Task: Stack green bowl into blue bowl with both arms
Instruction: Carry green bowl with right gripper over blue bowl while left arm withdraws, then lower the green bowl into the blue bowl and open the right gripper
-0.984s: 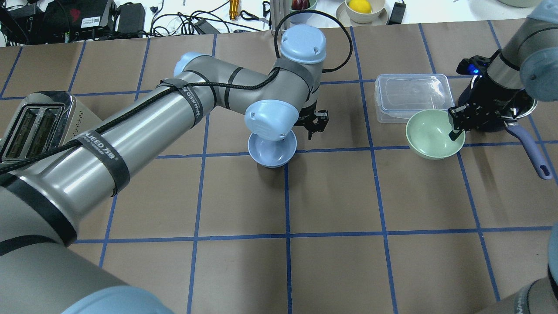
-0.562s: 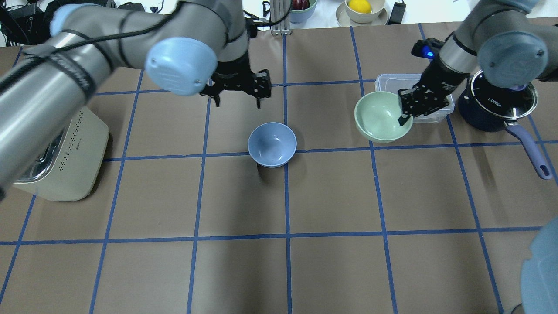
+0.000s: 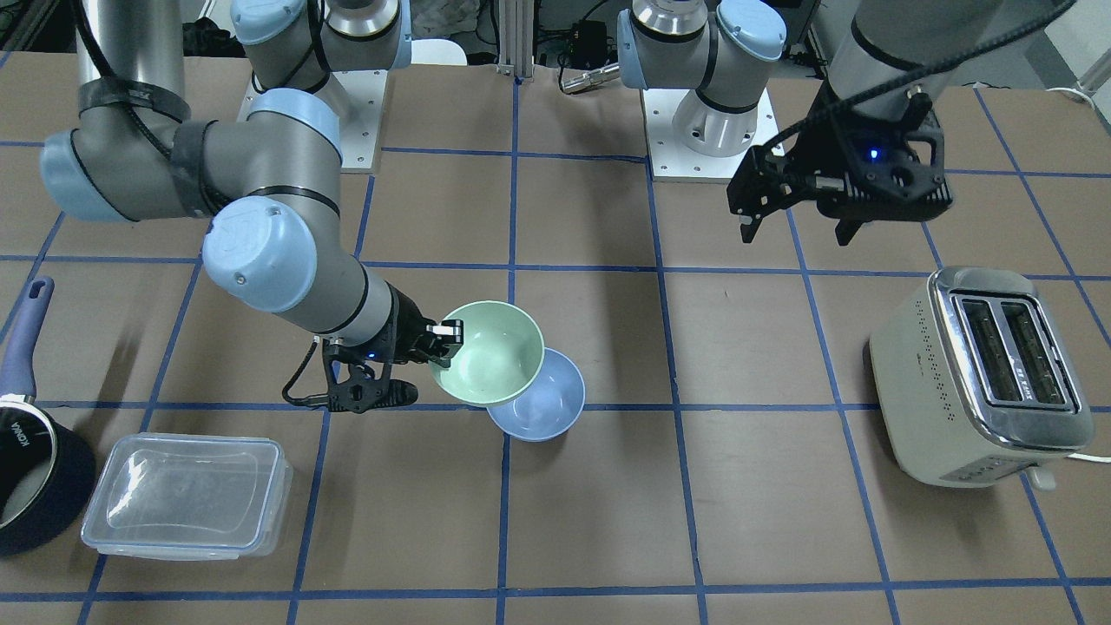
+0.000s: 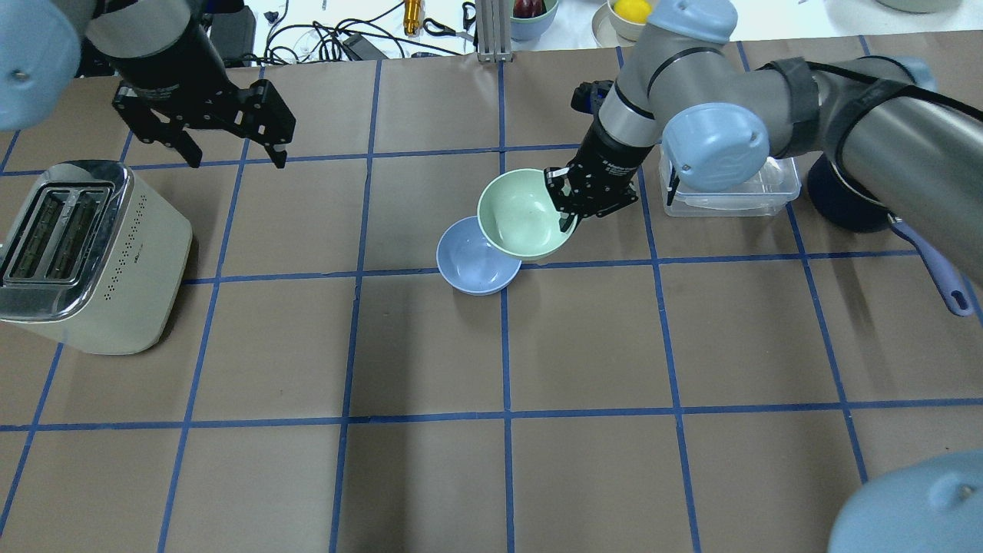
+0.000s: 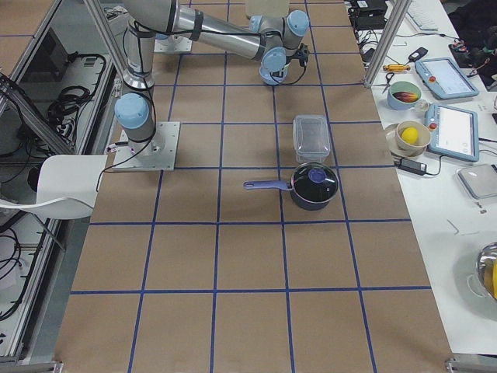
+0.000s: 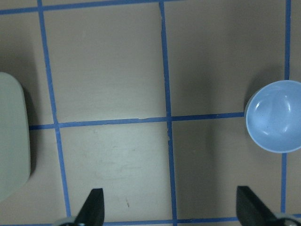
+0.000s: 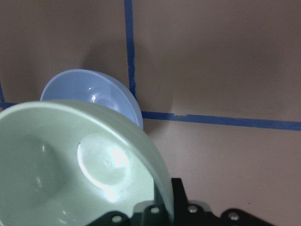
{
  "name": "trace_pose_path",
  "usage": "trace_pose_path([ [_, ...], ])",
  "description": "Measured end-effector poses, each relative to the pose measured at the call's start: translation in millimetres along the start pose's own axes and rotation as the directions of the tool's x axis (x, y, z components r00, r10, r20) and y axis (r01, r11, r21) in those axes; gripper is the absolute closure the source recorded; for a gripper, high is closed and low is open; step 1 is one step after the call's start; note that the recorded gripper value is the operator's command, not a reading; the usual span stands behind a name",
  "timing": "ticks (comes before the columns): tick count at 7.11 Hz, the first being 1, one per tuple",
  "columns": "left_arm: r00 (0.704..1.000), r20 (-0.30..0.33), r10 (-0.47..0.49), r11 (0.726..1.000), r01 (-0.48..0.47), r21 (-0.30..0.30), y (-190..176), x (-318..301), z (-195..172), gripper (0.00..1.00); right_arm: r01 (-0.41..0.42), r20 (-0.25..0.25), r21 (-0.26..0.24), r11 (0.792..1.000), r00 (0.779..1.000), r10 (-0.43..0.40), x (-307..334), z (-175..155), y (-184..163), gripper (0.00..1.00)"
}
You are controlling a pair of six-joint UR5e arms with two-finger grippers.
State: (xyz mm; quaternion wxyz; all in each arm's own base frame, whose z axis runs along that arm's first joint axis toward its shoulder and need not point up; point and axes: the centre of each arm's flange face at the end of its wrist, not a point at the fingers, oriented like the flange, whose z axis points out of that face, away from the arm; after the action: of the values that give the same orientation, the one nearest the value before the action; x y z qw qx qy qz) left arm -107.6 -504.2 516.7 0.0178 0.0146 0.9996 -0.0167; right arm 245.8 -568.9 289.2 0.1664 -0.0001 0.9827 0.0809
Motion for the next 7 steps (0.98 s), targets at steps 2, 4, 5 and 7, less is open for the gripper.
trace_pose_path([
  [2, 1.000, 0.002, -0.021, 1.000, 0.021, 0.012, 12, 3, -4, 0.00, -0.025, 0.016, 0.006, 1.000, 1.000, 0.025, -23, 28, -3, 1.00],
  [4, 1.000, 0.003, -0.012, 0.998, 0.011, 0.058, 4, 5, 3, 0.00, -0.027, 0.011, 0.002, 1.000, 1.000, 0.027, -26, 49, -9, 1.00],
  [5, 1.000, 0.005, -0.011, 0.996, 0.011, 0.085, 1, 4, 5, 0.00, -0.032, 0.008, -0.007, 0.999, 0.999, 0.032, -24, 56, -11, 1.00],
  [7, 1.000, 0.002, -0.007, 0.995, 0.007, 0.104, -1, 8, 9, 0.00, -0.038, 0.010, -0.019, 0.999, 0.999, 0.039, -23, 64, -14, 1.00],
])
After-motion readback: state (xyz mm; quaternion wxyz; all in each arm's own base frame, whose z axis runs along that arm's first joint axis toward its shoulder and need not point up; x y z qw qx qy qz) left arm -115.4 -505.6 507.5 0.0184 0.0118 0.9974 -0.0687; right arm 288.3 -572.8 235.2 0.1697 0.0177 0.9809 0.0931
